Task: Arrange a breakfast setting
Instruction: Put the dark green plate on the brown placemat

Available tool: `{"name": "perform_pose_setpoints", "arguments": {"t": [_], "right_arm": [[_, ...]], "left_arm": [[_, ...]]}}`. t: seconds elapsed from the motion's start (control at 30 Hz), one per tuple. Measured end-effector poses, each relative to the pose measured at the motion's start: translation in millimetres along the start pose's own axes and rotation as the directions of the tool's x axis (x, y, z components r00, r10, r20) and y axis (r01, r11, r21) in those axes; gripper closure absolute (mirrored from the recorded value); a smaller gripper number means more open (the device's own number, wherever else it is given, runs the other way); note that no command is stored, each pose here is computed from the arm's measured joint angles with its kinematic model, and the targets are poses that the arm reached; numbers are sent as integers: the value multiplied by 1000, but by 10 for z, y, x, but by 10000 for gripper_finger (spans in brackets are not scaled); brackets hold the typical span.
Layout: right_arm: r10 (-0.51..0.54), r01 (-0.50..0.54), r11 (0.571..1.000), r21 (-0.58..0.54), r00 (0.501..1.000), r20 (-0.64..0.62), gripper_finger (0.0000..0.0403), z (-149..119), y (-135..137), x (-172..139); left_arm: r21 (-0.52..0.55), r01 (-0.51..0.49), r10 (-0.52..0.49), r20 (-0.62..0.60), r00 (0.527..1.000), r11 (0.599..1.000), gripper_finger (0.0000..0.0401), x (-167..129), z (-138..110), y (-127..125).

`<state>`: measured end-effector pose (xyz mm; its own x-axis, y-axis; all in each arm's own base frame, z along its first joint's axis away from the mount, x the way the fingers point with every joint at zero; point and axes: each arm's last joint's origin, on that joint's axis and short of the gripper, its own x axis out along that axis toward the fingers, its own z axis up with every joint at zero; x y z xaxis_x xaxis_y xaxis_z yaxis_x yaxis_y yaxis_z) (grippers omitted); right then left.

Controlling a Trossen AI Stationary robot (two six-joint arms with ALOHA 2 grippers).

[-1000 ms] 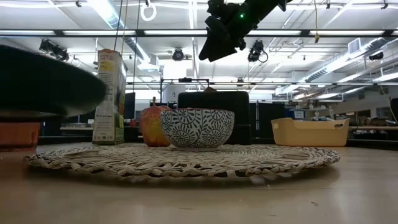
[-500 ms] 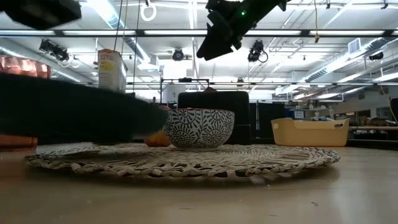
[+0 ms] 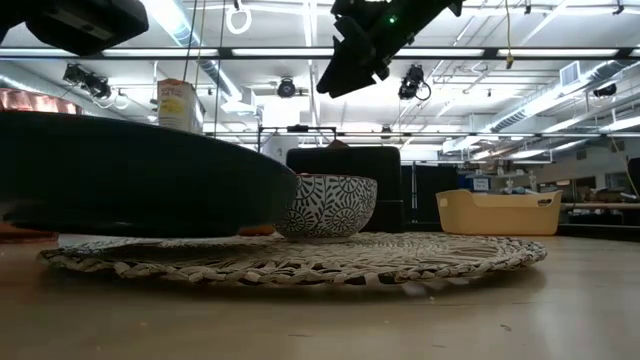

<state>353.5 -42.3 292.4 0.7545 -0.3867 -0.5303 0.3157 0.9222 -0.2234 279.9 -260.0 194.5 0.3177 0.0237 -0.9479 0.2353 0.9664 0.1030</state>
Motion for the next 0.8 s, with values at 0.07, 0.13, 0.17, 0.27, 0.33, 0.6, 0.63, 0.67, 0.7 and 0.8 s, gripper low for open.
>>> {"name": "perform_pose_setpoints", "arguments": {"t": [0.07,0.13,0.17,0.27,0.33,0.6,0.63,0.67,0.7,0.8], "right_arm": [[0,0,1000,7,1000,-2,108,-2,0,0],[0,0,1000,6,1000,-4,108,-4,0,0],[0,0,1000,4,1000,-4,108,-4,0,0],[0,0,1000,3,1000,-6,108,-6,0,0],[0,0,1000,3,1000,-5,108,-6,0,0],[-1,1,1000,1,1000,-7,108,-7,0,0],[-4,4,1000,1,1000,-7,108,-7,-2,1],[-10,10,1000,2,1000,-9,108,-5,-13,1],[-25,25,1000,2,1000,-12,108,5,-29,-2],[-92,92,996,10,996,-1,108,78,-86,-29]], "left_arm": [[-1,0,0,-1,1000,1000,376,1,1,3],[-1,0,0,-1,1000,1000,366,1,1,2],[-1,3,-3,-2,1000,1000,362,1,1,1],[-2,7,-7,-4,1000,1000,351,1,0,0],[-5,6,-6,-5,1000,1000,346,1,-1,1],[-27,-4,3,-25,1000,1000,329,0,-17,18],[-35,-4,3,-29,1000,999,328,-11,-22,21],[-46,-4,3,-31,1000,999,328,-28,-29,23],[-55,1,-2,-31,1000,998,328,-55,-33,27],[-72,13,-14,-15,1000,997,328,-188,-63,19]]}}
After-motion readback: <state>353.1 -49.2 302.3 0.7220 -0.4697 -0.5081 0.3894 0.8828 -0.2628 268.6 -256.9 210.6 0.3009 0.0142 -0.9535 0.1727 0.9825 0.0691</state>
